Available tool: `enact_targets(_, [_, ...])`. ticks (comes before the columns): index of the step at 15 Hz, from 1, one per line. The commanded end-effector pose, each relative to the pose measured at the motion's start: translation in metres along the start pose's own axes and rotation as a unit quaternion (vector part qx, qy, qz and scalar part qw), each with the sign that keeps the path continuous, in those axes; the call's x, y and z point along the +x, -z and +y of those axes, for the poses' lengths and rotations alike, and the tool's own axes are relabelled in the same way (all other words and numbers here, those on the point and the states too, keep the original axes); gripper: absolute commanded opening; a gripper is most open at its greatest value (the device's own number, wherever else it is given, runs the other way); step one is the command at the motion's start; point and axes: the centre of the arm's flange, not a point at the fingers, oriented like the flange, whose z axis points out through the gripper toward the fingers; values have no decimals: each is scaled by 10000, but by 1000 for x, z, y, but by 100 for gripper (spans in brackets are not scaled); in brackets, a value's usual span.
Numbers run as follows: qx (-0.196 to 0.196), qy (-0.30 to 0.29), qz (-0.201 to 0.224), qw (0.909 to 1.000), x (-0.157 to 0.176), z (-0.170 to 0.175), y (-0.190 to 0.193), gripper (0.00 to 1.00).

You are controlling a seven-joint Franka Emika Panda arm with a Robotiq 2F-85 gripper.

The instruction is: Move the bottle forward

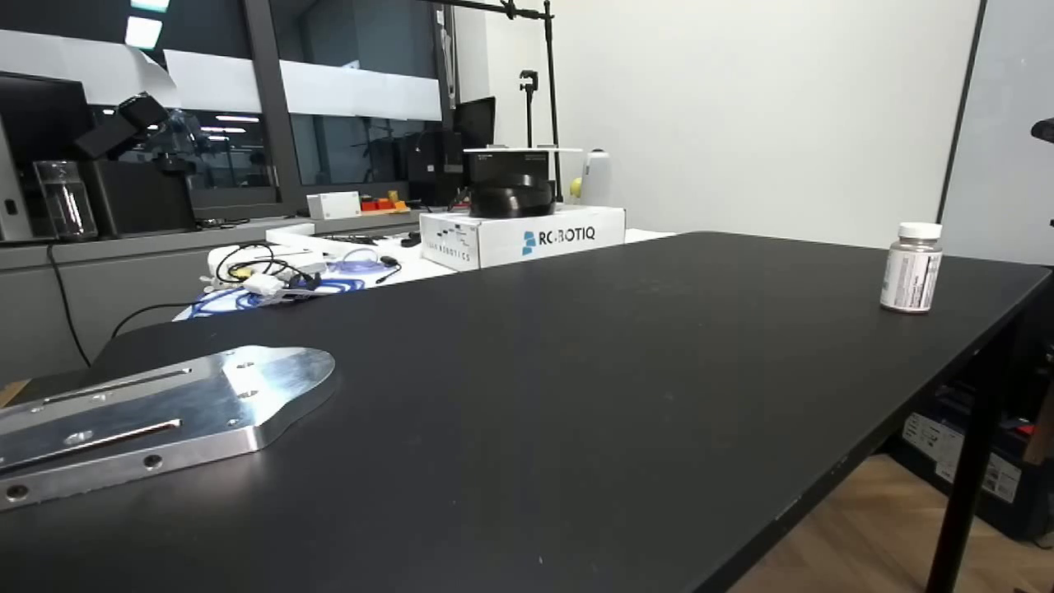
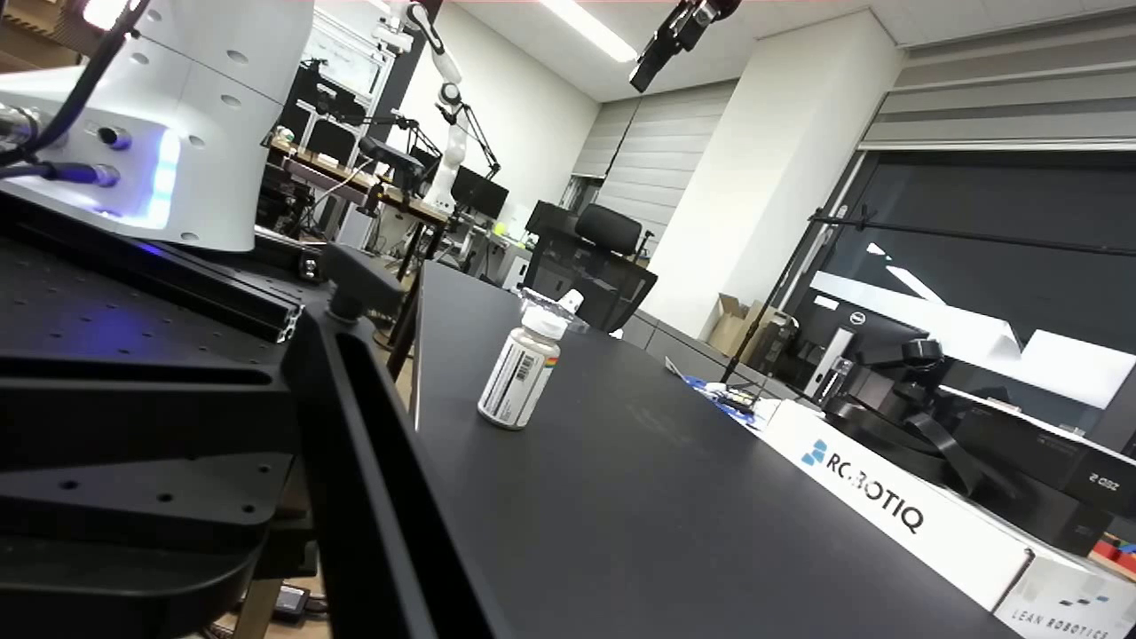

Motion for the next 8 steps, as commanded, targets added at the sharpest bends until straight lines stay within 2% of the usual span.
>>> enact_targets(1, [171, -160, 207, 9995, -12, 9, -22, 100])
enact_targets(8, [1015, -714, 656, 9901, -33, 51, -106, 100])
